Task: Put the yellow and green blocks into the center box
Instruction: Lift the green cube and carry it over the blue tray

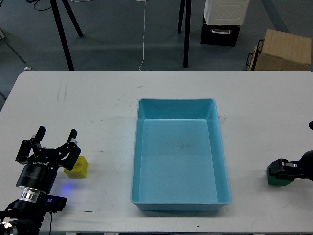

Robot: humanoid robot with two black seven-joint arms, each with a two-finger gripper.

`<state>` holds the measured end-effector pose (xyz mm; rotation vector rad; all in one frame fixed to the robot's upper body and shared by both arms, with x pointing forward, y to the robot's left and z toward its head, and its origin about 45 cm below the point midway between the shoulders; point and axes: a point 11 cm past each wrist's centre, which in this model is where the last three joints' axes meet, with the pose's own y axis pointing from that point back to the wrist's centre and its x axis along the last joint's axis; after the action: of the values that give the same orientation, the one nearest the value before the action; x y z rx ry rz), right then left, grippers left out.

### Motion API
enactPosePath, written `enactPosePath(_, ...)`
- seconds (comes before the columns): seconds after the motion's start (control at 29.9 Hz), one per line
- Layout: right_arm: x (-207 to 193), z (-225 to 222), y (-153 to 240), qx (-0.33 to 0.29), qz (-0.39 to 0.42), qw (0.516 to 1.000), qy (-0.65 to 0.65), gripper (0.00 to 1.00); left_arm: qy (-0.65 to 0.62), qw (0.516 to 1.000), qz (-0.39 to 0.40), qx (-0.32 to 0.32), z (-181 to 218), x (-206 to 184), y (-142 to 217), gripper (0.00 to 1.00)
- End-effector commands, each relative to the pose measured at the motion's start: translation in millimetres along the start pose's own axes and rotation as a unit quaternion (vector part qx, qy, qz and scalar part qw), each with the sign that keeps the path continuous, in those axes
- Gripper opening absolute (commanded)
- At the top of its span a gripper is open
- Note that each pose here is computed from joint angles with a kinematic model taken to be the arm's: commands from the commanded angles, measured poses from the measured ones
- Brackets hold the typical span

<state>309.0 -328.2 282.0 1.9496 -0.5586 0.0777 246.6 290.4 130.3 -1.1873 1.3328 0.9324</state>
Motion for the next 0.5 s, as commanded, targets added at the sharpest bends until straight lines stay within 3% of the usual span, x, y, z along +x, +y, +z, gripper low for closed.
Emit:
enactPosePath(0.0,7,-50,5,0.086,-0.029,0.994,-0.058,0.00,0.000,1.000,0.000,0.001,0,0,0,1.00)
enactPosePath(0.13,-8,-93,-25,0.124,-0.085,0.987,-0.053,0.00,-0.001,1.000,0.001,0.000,0,0,1,1.00)
enactPosePath(0.47,-54,-128,-108,0.074,-0.162,0.984,0.004,0.03,-0.001,1.000,0.003,-0.001,1,1,2,1.00)
